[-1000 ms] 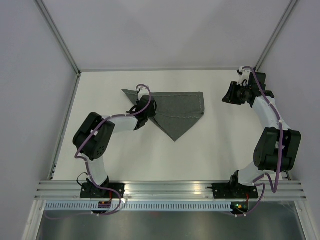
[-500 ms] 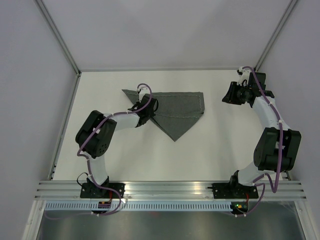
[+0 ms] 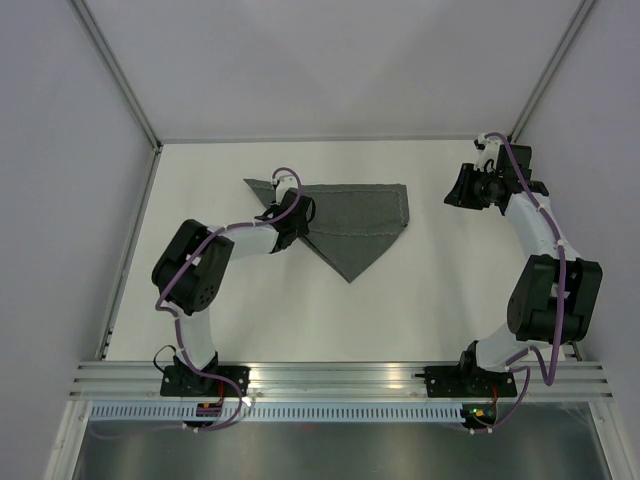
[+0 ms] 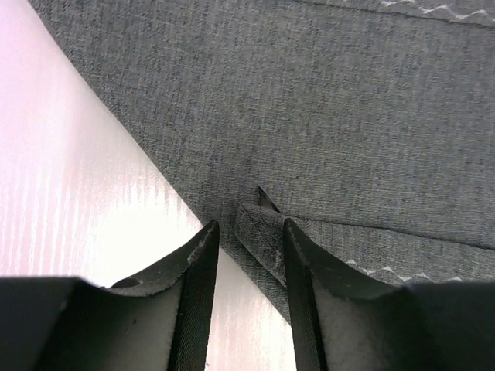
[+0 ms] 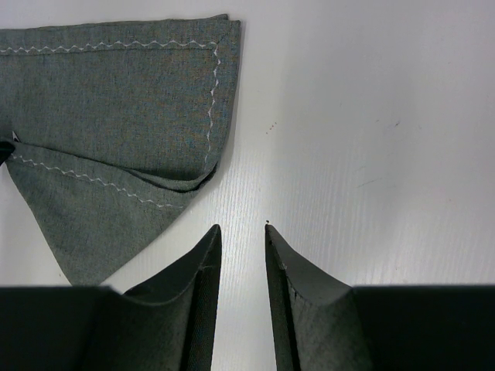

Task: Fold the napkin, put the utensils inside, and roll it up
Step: Fold the napkin

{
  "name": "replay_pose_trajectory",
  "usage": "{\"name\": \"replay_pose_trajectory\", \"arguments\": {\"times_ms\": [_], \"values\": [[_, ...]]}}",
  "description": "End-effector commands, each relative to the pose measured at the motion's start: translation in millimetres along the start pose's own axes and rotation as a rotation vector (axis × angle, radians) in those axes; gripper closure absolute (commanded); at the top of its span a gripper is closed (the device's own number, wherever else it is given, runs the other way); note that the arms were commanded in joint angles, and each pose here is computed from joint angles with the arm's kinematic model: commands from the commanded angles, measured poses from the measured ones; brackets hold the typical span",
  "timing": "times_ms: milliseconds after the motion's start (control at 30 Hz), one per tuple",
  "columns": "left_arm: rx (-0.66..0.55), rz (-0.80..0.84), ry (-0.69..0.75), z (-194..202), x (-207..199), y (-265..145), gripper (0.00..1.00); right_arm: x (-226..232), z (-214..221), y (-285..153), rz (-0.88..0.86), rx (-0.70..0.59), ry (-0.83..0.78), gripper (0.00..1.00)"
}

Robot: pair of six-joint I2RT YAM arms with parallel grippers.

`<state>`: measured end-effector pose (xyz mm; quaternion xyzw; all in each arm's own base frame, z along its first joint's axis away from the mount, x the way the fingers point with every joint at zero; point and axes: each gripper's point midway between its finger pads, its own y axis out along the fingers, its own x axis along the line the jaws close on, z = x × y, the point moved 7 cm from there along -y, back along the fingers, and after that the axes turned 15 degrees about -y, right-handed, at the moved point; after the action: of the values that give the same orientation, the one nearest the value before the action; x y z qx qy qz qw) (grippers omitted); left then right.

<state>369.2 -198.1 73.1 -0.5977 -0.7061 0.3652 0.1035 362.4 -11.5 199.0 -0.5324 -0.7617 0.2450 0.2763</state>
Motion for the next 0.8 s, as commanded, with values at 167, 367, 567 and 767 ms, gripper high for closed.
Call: {"name": "replay_pose_trajectory", "arguments": {"times_ms": [167,367,567,767], "values": [[-0.098,0.151,-0.106,-57.8,-30.4,-23.1,0.50,3.3,-0.5,1.7,-0.012,-0.002,-0.007,0.65],[-0.077,0.126,-0.222,-87.0,-2.2,-9.6,0.45,3.6,-0.8,2.3,-0.014,0.000,-0.006,0.65],[-0.022,0.129,-0.375,-110.0,40.0,13.6,0.37,4.0,-0.3,3.4,-0.017,0.003,-0.006,0.65],[-0.004,0.135,-0.493,-128.6,72.8,39.4,0.35,4.6,-0.6,5.6,-0.019,0.006,-0.009,0.65]]}}
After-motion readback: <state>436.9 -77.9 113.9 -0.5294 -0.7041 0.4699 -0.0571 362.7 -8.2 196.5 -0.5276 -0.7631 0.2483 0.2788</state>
